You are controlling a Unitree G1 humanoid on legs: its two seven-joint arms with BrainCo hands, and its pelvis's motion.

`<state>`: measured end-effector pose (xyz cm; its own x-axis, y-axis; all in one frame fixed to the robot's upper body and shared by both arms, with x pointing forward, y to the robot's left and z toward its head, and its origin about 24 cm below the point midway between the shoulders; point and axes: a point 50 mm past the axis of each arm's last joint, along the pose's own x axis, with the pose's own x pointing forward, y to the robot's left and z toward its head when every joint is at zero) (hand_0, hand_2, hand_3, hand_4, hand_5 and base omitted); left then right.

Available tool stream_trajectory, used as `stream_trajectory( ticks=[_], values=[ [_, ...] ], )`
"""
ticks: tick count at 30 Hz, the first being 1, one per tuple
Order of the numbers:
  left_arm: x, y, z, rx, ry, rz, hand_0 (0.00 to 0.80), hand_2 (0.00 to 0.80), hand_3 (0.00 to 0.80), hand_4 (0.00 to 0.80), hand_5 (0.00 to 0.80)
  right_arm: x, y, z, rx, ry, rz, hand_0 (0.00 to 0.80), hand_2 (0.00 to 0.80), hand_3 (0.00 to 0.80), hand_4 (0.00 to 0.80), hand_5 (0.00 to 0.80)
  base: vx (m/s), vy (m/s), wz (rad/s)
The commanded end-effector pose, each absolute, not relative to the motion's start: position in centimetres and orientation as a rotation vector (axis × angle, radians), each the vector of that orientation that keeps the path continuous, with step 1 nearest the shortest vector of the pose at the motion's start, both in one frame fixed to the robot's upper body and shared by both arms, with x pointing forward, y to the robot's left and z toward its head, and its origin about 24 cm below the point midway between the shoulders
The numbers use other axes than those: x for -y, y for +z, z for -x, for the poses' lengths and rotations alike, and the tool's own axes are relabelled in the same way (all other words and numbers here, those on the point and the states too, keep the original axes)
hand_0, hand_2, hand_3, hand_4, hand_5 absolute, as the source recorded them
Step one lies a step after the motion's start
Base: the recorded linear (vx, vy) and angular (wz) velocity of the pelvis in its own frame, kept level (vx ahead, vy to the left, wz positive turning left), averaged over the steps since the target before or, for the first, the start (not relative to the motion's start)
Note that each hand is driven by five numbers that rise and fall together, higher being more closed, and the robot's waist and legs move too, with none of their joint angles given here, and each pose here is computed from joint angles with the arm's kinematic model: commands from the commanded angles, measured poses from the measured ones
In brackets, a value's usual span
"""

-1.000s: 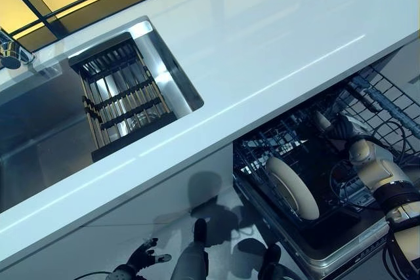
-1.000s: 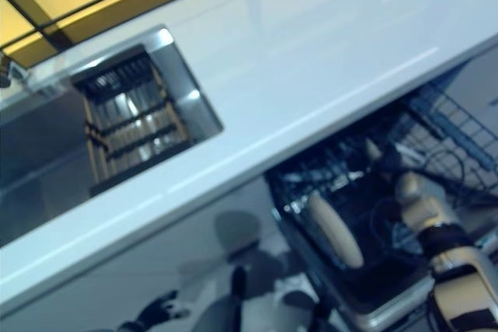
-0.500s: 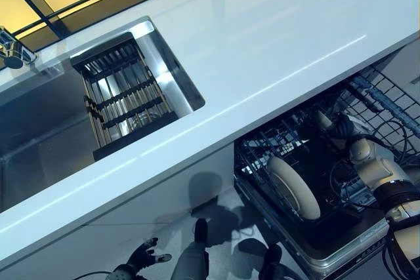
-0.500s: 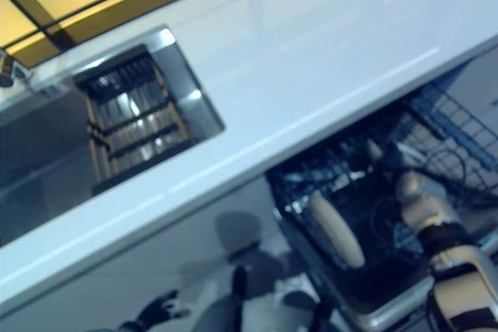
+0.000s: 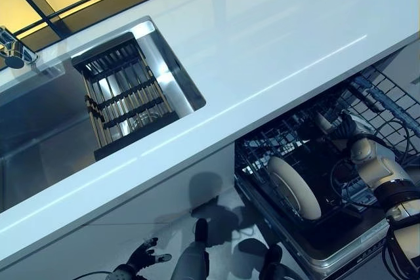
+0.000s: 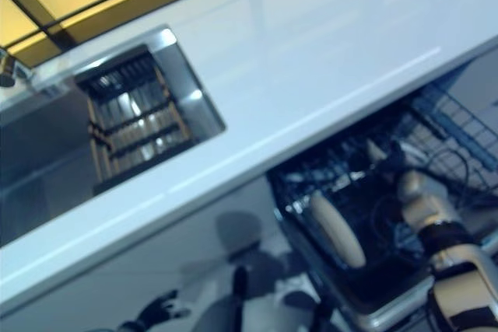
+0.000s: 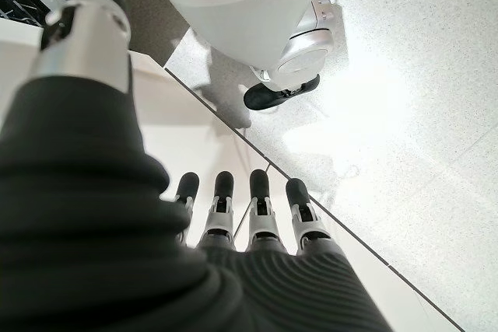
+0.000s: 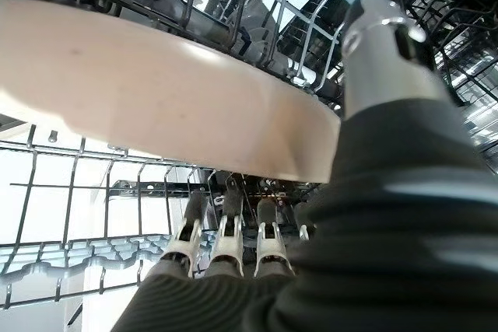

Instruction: Take plates into dishwasher

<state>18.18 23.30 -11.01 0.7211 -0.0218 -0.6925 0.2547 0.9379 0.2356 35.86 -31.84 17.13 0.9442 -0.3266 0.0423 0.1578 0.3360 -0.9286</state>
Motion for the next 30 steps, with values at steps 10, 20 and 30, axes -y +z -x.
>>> stream_trajectory(
  ticks=[10, 20, 30],
  values=[
    [-23.8, -10.7, -18.2, -0.751, -0.178, -0.364, 0.000, 0.000, 0.000, 0.000, 0.000, 32.6, 22.4, -35.8, -0.019, -0.430, 1.272, 0.000, 0.000, 0.000, 0.000, 0.000, 0.000, 0.000, 0.00],
    [-24.0, -11.0, -17.2, -0.760, -0.130, -0.326, 0.000, 0.000, 0.000, 0.000, 0.000, 31.2, 23.8, -33.8, 0.200, -0.439, 1.190, 0.000, 0.000, 0.000, 0.000, 0.000, -0.003, 0.013, 0.00],
    [-25.0, -11.7, -15.2, -0.795, -0.038, -0.287, 0.000, 0.000, 0.000, 0.000, 0.000, 31.6, 23.4, -29.2, 0.392, -0.542, 1.158, 0.000, 0.000, 0.000, 0.000, 0.000, 0.003, 0.020, -0.04]
  ],
)
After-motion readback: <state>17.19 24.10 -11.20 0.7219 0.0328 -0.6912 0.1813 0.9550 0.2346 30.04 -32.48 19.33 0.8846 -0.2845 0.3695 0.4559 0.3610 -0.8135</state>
